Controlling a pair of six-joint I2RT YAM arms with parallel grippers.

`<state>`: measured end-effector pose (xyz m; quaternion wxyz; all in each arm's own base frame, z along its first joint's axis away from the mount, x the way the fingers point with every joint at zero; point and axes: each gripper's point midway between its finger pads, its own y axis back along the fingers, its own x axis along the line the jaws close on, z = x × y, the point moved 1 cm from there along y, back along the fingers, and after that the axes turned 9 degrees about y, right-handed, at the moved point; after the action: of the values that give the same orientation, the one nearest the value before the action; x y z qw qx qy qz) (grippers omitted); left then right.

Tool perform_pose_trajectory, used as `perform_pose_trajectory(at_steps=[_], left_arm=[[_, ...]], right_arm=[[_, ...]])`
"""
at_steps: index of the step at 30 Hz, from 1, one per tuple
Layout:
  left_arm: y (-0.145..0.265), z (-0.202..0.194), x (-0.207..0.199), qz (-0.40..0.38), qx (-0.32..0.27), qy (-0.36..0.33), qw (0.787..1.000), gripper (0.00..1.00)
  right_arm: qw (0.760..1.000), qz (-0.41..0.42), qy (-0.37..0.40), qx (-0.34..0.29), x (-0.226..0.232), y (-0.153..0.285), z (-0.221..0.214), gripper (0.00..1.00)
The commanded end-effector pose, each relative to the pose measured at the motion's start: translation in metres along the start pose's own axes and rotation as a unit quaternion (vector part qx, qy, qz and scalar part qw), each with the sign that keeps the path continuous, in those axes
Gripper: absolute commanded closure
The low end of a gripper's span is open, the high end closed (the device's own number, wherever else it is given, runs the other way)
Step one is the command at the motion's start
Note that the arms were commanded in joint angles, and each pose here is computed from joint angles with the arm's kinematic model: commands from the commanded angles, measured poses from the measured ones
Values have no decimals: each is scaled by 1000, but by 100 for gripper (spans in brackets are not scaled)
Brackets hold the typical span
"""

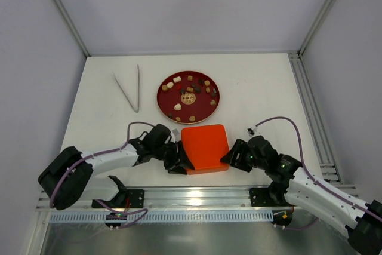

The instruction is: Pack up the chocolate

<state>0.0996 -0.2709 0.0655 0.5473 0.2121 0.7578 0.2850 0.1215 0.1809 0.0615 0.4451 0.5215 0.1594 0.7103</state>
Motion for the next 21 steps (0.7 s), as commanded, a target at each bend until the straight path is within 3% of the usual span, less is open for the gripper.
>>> perform_pose_trajectory(at_steps=[1, 21], left_arm=[[-5, 6, 38, 58, -27, 19, 998, 56], [-10, 7, 55, 65, -23, 38, 997, 64]], right_arm=[[997, -73, 10, 29, -38, -6, -19, 44], [993, -107, 0, 41, -60, -10, -32, 61]])
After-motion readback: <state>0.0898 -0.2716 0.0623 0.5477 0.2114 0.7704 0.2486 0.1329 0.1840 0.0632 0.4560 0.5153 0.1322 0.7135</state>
